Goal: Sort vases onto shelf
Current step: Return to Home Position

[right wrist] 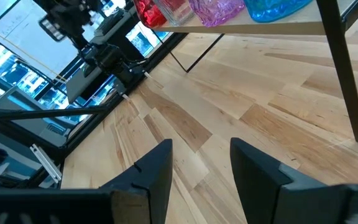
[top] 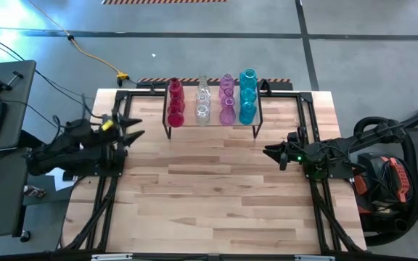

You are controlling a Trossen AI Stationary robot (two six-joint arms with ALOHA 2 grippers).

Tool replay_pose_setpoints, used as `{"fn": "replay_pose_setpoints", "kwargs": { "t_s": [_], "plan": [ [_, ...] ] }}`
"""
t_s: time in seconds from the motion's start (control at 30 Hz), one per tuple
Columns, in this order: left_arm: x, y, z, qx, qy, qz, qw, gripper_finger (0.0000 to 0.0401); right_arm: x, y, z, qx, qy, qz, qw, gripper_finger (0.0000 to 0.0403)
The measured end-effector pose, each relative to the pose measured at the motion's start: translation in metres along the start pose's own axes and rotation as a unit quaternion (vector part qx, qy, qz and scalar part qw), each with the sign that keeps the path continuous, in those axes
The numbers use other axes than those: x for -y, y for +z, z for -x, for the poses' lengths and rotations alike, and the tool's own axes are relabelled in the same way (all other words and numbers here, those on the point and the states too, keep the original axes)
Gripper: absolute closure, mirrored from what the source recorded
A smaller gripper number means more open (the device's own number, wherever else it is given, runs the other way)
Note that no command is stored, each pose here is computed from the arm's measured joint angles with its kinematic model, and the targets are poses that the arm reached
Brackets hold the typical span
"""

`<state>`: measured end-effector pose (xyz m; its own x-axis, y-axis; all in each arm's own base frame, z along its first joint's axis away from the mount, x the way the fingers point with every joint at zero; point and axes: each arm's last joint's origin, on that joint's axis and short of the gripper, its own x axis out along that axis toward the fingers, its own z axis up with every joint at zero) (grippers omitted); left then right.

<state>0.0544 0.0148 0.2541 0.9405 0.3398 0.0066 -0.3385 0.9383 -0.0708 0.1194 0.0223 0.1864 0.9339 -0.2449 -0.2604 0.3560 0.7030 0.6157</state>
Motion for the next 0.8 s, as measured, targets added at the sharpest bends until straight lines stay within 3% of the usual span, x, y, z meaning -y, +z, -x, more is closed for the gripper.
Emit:
{"fn": "replay_pose_setpoints", "kwargs": {
  "t_s": [0.1, 0.2, 0.63, 0.8],
  "plan": [
    [0.001, -0.001, -0.003, 0.0, -0.01, 0.009, 1.0, 0.018, 0.0, 0.0, 0.0, 0.0, 0.0, 0.0, 1.0, 0.026],
    [0.002, -0.019, -0.008, -0.031, -0.02, 0.012, 0.999, 0.018, 0.0, 0.0, 0.0, 0.0, -0.001, 0.0, 1.0, 0.026],
    [0.004, -0.081, -0.039, 0.031, -0.045, 0.033, 0.998, 0.018, 0.0, 0.0, 0.0, -0.001, -0.001, 0.001, 1.0, 0.026],
    [0.004, -0.086, -0.041, 0.002, -0.04, 0.034, 0.999, 0.018, 0.0, 0.0, 0.0, -0.001, -0.001, 0.001, 1.0, 0.026]
  ]
}}
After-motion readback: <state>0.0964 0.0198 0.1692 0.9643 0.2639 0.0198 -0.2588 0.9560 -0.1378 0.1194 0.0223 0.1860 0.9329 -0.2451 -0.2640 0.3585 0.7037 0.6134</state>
